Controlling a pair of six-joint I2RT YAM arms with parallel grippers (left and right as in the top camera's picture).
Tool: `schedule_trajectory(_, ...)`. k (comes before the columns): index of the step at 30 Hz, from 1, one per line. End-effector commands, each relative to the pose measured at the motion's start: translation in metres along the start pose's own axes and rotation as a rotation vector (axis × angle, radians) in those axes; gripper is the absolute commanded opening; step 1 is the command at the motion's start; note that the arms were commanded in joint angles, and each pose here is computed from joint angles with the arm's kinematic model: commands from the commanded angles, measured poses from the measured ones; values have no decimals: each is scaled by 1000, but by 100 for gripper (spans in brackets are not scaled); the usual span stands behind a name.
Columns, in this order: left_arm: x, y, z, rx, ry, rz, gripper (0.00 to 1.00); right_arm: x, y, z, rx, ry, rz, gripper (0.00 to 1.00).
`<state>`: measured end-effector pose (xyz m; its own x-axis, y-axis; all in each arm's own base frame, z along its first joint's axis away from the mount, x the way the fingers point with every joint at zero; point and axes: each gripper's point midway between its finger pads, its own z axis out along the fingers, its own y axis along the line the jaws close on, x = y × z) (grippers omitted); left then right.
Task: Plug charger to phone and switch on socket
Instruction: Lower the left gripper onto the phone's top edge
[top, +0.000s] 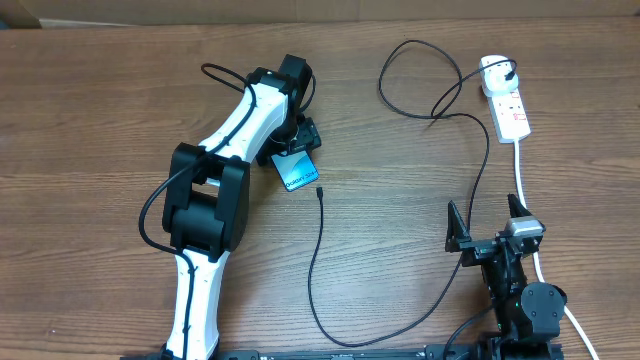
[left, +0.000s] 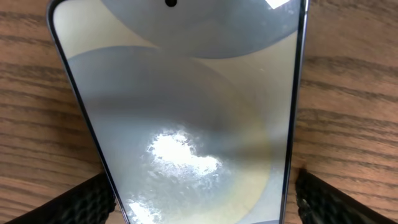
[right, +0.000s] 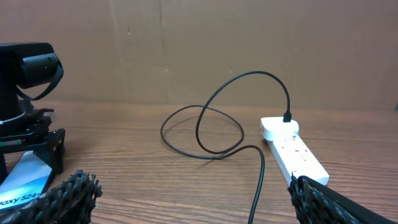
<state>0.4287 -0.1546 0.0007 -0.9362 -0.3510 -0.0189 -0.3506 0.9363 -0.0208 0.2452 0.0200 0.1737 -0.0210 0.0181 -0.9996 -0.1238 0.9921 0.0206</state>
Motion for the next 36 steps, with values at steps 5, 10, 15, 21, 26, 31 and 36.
schedule_trajectory(5, 8, 11, 21, -39, 40, -17, 84, 3, -2, 0, 11, 1, 7, 100)
schedule_trajectory(10, 8, 11, 21, -40, 42, -17, 79, 3, -2, 0, 11, 1, 7, 100)
schedule_trajectory(15, 8, 11, 21, -40, 42, -17, 80, 3, -2, 0, 11, 1, 7, 100)
schedule_trajectory(21, 8, 11, 21, -39, 41, -17, 81, 3, -2, 0, 11, 1, 7, 100)
schedule_trajectory(26, 8, 11, 21, -41, 43, -17, 83, 3, -2, 0, 11, 1, 7, 100)
schedule_trajectory(31, 8, 11, 21, -41, 43, -17, 82, 3, -2, 0, 11, 1, 7, 100)
schedule_trajectory(36, 8, 11, 21, -41, 43, -17, 82, 3, -2, 0, 11, 1, 7, 100)
